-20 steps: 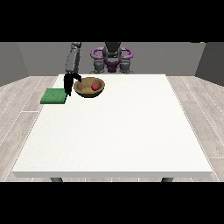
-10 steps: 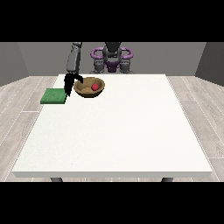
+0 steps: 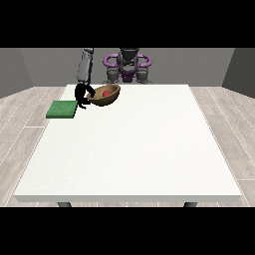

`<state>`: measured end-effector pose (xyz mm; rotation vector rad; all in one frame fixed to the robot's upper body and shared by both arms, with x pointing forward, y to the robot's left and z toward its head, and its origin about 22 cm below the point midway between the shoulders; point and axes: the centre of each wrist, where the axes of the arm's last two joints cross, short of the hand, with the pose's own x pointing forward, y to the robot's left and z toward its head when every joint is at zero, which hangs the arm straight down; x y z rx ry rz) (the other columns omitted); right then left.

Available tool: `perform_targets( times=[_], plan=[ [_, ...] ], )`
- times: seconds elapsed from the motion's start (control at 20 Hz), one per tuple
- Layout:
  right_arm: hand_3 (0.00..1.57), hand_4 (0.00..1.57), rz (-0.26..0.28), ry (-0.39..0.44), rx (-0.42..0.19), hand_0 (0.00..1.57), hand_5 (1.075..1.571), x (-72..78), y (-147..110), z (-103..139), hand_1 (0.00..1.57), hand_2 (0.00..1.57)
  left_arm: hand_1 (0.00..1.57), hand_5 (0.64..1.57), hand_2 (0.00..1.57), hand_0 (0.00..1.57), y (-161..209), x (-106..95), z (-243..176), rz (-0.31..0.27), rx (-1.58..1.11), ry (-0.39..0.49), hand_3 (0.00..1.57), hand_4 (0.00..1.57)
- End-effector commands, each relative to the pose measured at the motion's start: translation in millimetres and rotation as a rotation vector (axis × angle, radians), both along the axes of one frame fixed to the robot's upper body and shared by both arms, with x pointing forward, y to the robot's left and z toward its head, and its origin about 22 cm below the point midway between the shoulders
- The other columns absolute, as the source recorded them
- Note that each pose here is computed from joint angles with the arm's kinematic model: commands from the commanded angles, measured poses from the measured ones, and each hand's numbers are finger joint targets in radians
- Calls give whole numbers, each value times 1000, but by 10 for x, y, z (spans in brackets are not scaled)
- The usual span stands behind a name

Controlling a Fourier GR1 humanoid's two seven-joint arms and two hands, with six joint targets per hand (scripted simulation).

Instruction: Pick the cup and pour the ball into the bowl, then pick the bowl and place it on the pad

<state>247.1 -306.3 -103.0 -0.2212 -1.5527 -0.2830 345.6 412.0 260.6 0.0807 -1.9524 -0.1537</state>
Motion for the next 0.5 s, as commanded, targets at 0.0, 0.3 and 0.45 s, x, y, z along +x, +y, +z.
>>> perform_targets(
  times=[0.0, 0.3, 0.45],
  plan=[
    [1534, 927, -125, 248, -91, 1571, 1511, -256, -371, -141, 1571, 1571, 0, 1514, 0, 0, 42, -27, 75, -1, -14, -26, 0, 1092],
    [1267, 1021, -198, 270, -180, 1571, 1545, -89, -668, 363, 1571, 1571, 0, 1525, 0, 0, 126, -35, -118, -8, -16, 29, 0, 1175],
    [1111, 1026, -189, 295, -227, 1571, 1548, -16, -838, 686, 1571, 1571, 0, 1528, 0, 0, 231, -40, -246, 28, -51, 72, 0, 1191]
  ],
)
